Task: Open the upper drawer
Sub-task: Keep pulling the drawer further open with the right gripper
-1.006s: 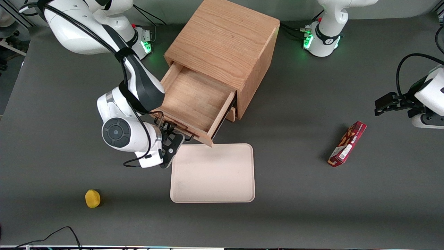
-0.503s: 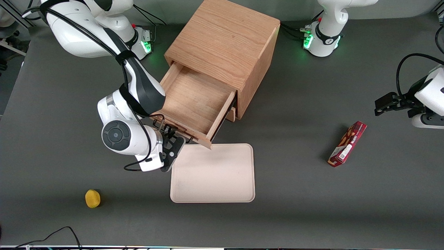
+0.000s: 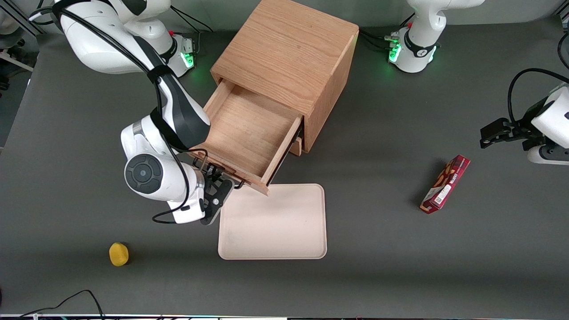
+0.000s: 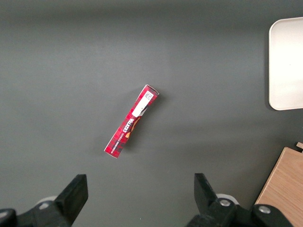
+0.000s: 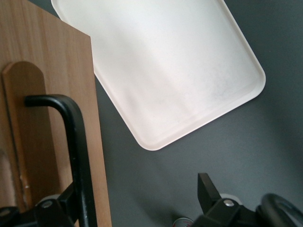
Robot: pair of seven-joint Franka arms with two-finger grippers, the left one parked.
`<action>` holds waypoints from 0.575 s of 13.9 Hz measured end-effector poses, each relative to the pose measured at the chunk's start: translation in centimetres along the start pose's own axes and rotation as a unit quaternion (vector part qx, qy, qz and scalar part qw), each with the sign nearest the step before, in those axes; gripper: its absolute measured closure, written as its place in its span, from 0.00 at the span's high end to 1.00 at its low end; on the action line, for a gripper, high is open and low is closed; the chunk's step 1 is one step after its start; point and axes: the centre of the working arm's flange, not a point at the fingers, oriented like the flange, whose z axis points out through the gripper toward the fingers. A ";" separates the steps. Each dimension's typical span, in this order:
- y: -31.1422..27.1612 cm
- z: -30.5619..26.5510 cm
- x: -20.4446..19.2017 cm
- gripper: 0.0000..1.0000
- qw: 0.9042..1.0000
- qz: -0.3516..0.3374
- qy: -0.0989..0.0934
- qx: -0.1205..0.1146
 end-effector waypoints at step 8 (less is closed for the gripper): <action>1.1 0.0 -0.5 1.00 1.000 -0.010 -0.006 -0.003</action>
